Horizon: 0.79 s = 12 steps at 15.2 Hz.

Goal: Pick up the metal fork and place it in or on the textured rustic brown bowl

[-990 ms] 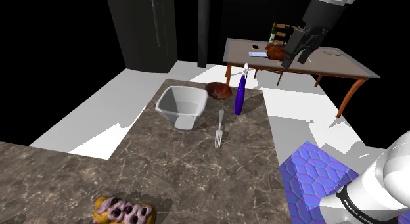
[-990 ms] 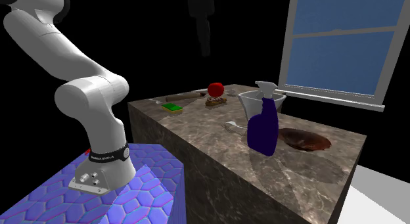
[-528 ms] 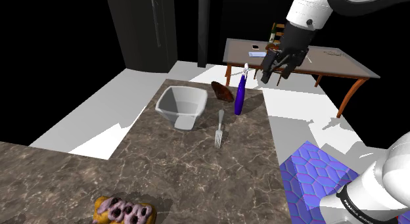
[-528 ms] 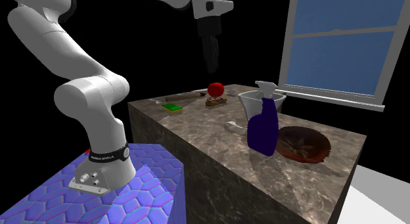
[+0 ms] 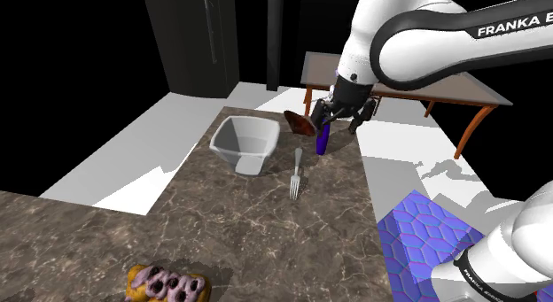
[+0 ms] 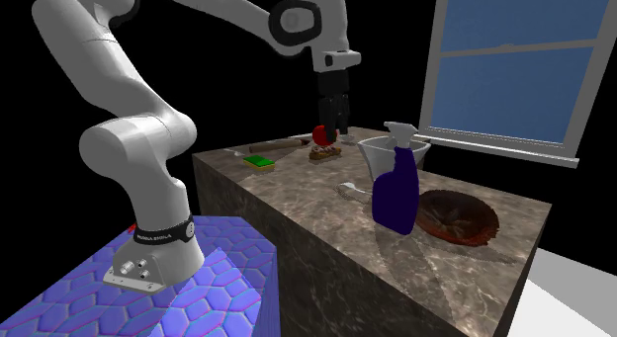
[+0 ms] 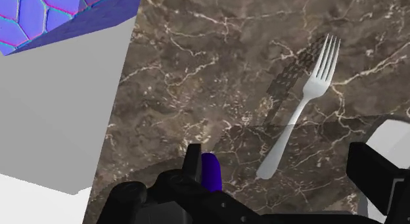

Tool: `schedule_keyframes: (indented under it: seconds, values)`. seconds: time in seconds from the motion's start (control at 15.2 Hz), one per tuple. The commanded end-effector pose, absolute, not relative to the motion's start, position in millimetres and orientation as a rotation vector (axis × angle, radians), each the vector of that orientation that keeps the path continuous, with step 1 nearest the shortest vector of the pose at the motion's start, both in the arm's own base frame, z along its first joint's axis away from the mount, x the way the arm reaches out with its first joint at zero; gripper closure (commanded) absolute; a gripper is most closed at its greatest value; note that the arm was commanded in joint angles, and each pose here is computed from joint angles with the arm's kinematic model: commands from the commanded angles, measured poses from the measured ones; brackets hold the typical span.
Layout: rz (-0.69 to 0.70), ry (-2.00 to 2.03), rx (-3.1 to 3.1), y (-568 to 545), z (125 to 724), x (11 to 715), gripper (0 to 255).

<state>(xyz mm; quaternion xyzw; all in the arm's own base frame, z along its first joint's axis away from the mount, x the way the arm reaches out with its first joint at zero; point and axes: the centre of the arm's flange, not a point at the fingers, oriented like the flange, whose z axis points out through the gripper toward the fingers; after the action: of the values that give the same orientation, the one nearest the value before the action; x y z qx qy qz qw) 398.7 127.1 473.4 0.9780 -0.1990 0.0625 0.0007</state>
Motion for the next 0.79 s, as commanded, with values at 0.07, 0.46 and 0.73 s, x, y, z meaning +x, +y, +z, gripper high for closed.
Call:
schedule_keyframes:
  seconds: [0.07, 0.46, 0.73]
  values:
    - [0.2, -0.766, 3.024, 142.5, 442.1, 418.3, 0]
    - [0.202, -1.022, 2.911, 169.7, 378.0, 462.4, 0]
    - [0.202, -1.133, 2.854, 178.2, 343.9, 484.1, 0]
